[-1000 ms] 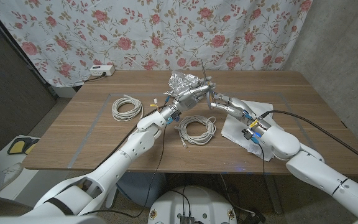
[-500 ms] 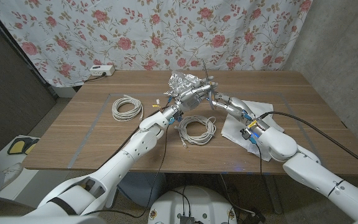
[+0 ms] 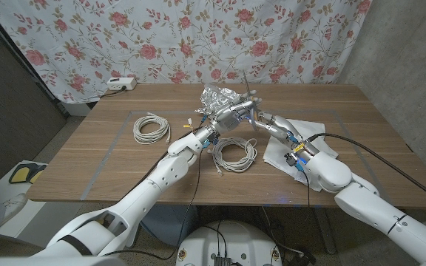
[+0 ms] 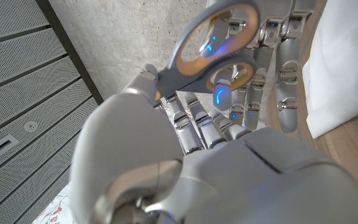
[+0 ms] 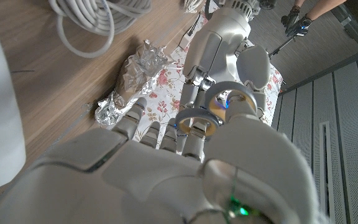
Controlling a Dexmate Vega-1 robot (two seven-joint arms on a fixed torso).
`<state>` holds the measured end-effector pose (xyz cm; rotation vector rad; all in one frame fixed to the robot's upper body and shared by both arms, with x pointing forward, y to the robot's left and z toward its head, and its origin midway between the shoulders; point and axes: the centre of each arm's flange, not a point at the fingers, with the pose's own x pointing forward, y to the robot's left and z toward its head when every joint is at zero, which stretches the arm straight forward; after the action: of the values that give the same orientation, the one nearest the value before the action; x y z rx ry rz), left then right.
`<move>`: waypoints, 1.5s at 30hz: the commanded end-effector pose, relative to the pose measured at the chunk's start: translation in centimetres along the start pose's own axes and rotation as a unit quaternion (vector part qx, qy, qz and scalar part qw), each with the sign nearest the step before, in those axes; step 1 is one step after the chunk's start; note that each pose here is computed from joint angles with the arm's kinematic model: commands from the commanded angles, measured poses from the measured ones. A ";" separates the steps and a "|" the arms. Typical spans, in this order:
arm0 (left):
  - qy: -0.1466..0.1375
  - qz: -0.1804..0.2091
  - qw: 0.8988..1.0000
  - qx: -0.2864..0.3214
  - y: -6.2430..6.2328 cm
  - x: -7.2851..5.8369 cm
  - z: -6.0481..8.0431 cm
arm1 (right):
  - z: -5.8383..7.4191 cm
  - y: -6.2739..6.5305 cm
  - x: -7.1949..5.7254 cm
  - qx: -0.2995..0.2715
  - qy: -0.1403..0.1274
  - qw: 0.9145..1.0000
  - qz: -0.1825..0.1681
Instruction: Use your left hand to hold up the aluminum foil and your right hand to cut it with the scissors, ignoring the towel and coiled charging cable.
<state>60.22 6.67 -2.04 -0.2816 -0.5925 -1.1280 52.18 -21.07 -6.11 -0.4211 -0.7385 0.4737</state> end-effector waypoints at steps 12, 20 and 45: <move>0.010 0.001 1.000 -0.009 -0.7 0.0 -1.4 | 0.2 0.4 0.4 -0.001 0.002 1.000 0.001; 0.002 0.004 1.000 -0.008 -0.6 0.1 -1.2 | -0.1 0.8 0.4 0.007 0.001 1.000 0.014; -0.016 0.005 1.000 0.001 -0.3 0.3 -0.5 | -1.0 0.3 -0.2 0.044 0.002 0.998 0.038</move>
<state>60.20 6.04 -2.88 -0.2987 -0.5932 -1.1148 52.47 -20.92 -6.67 -0.3850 -0.7172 0.5445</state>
